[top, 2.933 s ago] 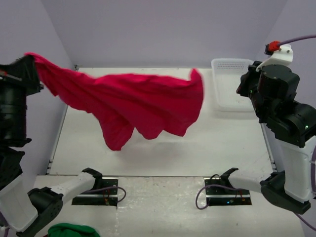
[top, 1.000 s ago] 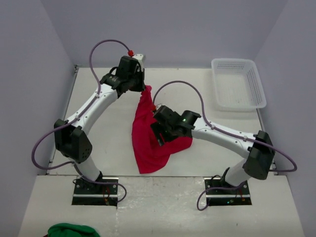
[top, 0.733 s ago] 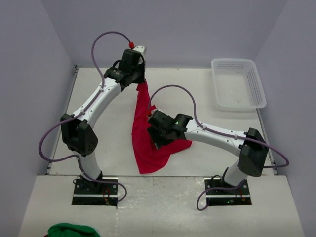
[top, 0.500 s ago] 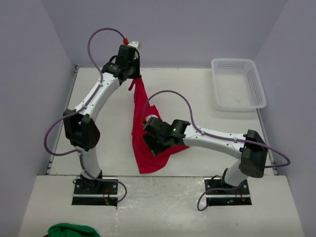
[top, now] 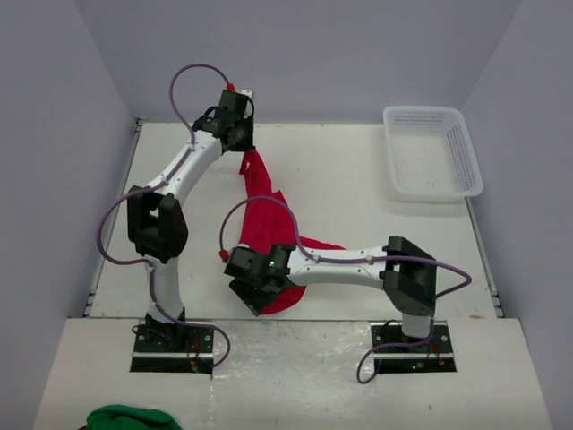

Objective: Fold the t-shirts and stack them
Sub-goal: Flatten out the tshirt

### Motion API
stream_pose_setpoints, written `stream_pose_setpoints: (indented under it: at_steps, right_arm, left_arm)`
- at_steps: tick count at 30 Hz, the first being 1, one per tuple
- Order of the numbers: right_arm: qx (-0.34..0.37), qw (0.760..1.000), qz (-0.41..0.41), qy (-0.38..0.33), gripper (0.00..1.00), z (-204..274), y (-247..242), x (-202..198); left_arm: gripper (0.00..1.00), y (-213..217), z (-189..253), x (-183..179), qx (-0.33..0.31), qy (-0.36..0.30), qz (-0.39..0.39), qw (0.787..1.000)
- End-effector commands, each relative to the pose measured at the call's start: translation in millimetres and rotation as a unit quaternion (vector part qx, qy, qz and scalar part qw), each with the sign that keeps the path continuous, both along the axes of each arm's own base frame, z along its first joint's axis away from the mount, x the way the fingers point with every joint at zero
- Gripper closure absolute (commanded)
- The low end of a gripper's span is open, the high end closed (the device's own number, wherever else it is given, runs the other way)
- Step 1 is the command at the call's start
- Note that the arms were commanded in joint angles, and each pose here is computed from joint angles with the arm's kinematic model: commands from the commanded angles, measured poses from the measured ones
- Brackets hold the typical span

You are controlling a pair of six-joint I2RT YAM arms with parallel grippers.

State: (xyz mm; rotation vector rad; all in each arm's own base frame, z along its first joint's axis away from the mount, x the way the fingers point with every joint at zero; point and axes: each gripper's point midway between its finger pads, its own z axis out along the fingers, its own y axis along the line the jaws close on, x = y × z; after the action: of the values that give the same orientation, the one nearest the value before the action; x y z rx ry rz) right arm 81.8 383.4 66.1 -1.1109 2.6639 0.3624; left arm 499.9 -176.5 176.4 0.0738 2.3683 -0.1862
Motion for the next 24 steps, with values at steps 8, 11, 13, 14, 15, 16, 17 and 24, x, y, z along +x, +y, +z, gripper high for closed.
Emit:
stream_pose_setpoints:
  at_steps: [8,11,13,14,15,16,17,24]
  right_arm:
    - [0.012,0.999,0.021,0.04,0.43,-44,42,-9]
    - [0.003,0.999,0.026,0.042,0.44,-55,50,-7]
    - [0.006,0.999,0.028,0.038,0.46,-58,54,-4]
    - [-0.001,0.999,0.027,0.036,0.46,-64,54,-2]
    - [-0.006,0.999,0.027,0.035,0.47,-66,53,-2]
    - [-0.006,0.999,0.028,0.033,0.48,-66,56,0]
    - [-0.012,0.999,0.028,0.033,0.49,-70,55,0]
    - [-0.014,1.0,0.01,0.022,0.84,-66,45,2]
  left_arm:
    - [1.0,0,22,-4,-0.03,-0.019,-0.005,0.999]
    - [1.0,1,24,-6,-0.028,-0.022,-0.006,0.999]
    - [1.0,1,28,-8,-0.029,-0.025,-0.007,0.999]
    - [1.0,1,29,-8,-0.03,-0.027,-0.009,0.999]
    - [1.0,0,33,-9,-0.033,-0.03,-0.01,0.999]
    - [1.0,0,33,-9,-0.034,-0.031,-0.012,0.999]
    - [1.0,-1,37,-10,-0.037,-0.034,-0.013,0.999]
    - [1.0,-1,42,-13,-0.041,-0.04,-0.016,0.998]
